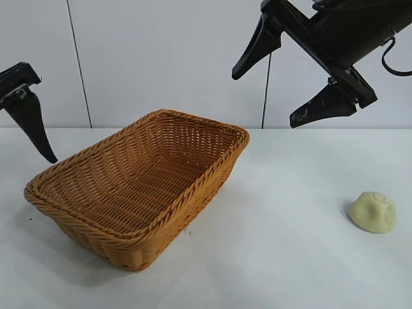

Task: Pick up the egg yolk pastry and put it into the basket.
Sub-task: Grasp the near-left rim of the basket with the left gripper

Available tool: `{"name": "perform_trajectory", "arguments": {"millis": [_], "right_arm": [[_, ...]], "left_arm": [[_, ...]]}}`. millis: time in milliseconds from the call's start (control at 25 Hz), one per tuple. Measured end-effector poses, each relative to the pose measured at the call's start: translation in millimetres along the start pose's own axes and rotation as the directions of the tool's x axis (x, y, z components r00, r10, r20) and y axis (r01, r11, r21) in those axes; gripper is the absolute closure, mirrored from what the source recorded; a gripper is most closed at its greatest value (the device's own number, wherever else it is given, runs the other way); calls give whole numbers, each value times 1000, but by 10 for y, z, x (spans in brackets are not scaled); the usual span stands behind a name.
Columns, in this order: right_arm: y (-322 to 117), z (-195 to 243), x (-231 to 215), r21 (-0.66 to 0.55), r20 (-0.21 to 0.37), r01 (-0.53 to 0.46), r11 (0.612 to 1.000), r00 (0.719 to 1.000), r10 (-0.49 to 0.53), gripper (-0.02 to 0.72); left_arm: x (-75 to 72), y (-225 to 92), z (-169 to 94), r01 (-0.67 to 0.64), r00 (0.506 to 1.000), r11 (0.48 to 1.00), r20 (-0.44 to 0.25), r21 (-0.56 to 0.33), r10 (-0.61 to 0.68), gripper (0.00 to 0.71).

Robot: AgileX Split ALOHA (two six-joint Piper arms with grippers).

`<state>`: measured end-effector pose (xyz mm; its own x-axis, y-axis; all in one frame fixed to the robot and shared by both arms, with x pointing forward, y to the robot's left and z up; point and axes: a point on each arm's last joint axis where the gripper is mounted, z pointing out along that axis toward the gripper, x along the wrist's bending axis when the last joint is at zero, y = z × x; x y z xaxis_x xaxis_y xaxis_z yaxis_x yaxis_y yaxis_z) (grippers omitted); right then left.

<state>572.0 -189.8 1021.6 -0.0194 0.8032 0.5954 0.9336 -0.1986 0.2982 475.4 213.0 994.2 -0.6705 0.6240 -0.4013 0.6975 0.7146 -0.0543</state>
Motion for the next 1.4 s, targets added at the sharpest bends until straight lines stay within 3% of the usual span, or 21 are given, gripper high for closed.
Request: {"name": "perform_trajectory", "arguments": {"millis": [360,640,1120,1400], "right_arm": [[1,0,0,-1,0,0,1000,1000,0,10],[1,0,0,-1,0,0,1000,1000,0,10],[1,0,0,-1,0,0,1000,1000,0,10],[2,0,0,-2,0,0,1000,1000,0,10]], "left_arm": [[-177,-267,73,-7,998,998,62,-57,11,25],[-166,-221,72,60,998,984,38,-167,-55,25],[-215,-189,78,78,994,978,92,-193,-61,25],[-198,-144,408,95,995,981,9,-167,-95,25]]}}
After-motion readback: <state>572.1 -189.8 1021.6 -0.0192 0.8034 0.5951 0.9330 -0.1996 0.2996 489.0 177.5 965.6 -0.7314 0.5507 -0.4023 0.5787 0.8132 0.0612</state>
